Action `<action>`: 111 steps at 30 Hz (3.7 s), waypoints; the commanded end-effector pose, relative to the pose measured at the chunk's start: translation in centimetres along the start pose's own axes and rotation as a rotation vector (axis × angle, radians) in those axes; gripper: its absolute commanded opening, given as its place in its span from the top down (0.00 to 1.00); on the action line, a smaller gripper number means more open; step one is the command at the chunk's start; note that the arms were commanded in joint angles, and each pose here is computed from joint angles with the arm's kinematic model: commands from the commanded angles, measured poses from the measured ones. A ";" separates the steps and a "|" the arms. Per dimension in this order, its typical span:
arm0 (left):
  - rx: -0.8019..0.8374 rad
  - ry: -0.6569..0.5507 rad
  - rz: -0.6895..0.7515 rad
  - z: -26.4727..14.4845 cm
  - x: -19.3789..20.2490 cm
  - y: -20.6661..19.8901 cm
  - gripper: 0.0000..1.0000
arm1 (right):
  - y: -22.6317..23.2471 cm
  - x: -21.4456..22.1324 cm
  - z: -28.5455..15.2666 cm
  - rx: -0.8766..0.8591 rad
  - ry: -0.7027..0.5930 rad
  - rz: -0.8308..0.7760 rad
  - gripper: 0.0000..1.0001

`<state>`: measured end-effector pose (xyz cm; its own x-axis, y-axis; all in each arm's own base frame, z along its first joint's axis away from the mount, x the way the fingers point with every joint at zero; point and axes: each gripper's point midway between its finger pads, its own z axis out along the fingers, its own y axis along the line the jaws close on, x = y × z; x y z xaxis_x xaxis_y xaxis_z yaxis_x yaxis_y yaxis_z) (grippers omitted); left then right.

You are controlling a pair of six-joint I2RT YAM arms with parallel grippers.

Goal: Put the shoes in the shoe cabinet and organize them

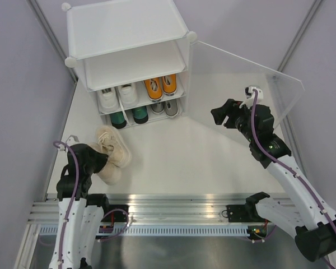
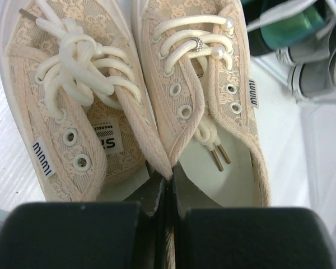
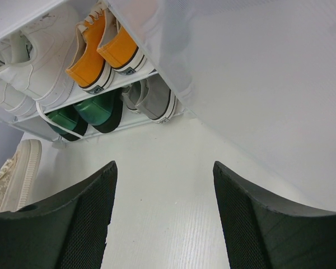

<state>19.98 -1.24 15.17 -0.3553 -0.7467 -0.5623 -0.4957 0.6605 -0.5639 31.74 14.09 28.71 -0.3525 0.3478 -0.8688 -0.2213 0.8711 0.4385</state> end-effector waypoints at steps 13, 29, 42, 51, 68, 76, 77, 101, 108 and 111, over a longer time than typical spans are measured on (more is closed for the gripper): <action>0.370 0.075 0.126 -2.7 2.2 -11.6 0.98 | 0.6 -4.1 -0.6 0.036 -0.057 -0.089 0.25; 0.504 0.197 0.235 -2.0 13.8 -24.5 0.98 | 2.0 -5.7 -3.0 -0.025 -0.119 -0.090 0.25; 0.501 0.348 0.288 0.4 23.9 -29.4 0.27 | 1.6 -4.2 -4.0 -0.038 -0.105 -0.094 0.25; 0.515 0.199 0.477 -2.0 18.5 -27.6 0.10 | 1.2 -1.8 -4.5 -0.062 -0.059 -0.093 0.25; 0.262 -0.216 0.846 -3.8 2.7 -17.5 0.02 | 1.6 11.6 -2.7 -0.071 0.109 -0.151 0.02; 0.196 -0.110 0.744 -0.9 0.3 -11.9 0.03 | 0.8 16.7 -3.7 -0.020 0.117 -0.124 0.02; 0.183 -0.105 0.752 -0.6 0.7 -11.1 0.03 | 0.0 17.1 -3.6 0.018 0.088 -0.116 0.02; 0.207 -0.335 0.675 -3.2 -3.7 -9.9 0.03 | 1.1 25.3 0.2 0.126 0.071 -0.193 0.02; 0.228 -0.330 0.676 -3.4 -3.5 -10.1 0.03 | 1.4 26.5 2.6 0.170 0.124 -0.178 0.02; 0.236 -0.323 0.678 -3.4 -3.4 -10.1 0.03 | 0.8 26.6 3.2 0.179 0.154 -0.162 0.02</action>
<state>23.18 -5.71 23.93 -0.2899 -0.1509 -0.9451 -0.0725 0.9881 -0.1355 23.92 23.70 3.89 -0.4602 0.0587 -0.8858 -0.1422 0.9801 0.1388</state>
